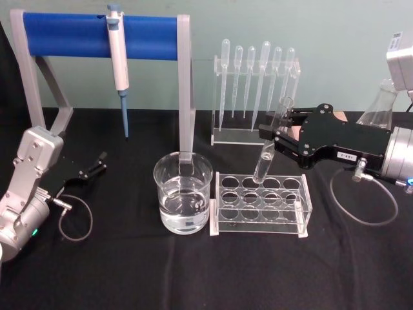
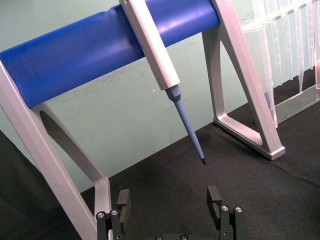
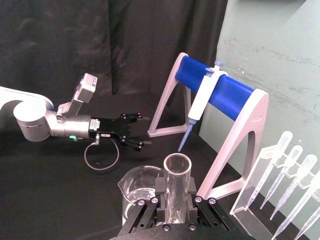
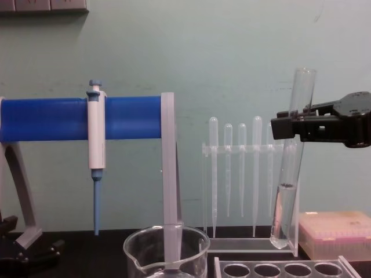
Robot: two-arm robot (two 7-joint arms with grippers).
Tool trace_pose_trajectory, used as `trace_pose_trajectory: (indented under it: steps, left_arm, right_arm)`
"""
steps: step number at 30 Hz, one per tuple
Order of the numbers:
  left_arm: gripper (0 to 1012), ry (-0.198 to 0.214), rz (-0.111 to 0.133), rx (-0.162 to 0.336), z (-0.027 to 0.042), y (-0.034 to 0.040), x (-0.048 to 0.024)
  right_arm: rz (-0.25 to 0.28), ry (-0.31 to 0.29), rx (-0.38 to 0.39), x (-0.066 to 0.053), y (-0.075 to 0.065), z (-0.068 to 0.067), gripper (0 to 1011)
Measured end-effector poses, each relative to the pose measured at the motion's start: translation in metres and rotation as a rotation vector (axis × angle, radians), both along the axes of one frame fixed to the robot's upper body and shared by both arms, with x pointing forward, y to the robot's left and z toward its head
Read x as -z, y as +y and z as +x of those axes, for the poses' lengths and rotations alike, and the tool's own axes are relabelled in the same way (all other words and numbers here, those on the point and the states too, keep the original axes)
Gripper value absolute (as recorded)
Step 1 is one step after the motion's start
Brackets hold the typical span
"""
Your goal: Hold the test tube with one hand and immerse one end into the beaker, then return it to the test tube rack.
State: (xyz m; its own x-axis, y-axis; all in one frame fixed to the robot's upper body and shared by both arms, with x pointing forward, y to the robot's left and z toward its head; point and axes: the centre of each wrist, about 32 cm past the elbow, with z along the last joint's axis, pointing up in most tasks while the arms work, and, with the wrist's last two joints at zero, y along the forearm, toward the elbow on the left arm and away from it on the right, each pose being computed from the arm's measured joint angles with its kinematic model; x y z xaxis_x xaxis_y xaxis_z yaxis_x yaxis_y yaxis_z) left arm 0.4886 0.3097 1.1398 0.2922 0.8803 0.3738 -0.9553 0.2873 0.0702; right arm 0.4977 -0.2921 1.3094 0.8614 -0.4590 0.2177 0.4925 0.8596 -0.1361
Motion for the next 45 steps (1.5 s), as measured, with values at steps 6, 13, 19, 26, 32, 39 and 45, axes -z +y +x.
trace_pose_trajectory:
  steps: [6, 13, 19, 26, 32, 39, 45]
  left_arm:
    - [1000, 0.000, 0.000, 0.000, 0.0000, 0.0000, 0.0000]
    - [1000, 0.000, 0.000, 0.000, 0.0000, 0.0000, 0.0000]
    - [1000, 0.000, 0.000, 0.000, 0.0000, 0.0000, 0.0000]
    - [1000, 0.000, 0.000, 0.000, 0.0000, 0.0000, 0.0000]
    - [1000, 0.000, 0.000, 0.000, 0.0000, 0.0000, 0.0000]
    - [1000, 0.000, 0.000, 0.000, 0.0000, 0.0000, 0.0000]
    - [1000, 0.000, 0.000, 0.000, 0.0000, 0.0000, 0.0000]
  right_arm:
    - [-0.001, 0.000, 0.000, 0.0000, 0.0000, 0.0000, 224]
    - [-0.001, 0.000, 0.000, 0.0000, 0.0000, 0.0000, 224]
    - [-0.001, 0.000, 0.000, 0.0000, 0.0000, 0.0000, 224]
    - [-0.001, 0.000, 0.000, 0.0000, 0.0000, 0.0000, 224]
    - [-0.001, 0.000, 0.000, 0.0000, 0.0000, 0.0000, 224]
    - [-0.001, 0.000, 0.000, 0.0000, 0.0000, 0.0000, 224]
    - [-0.001, 0.000, 0.000, 0.0000, 0.0000, 0.0000, 224]
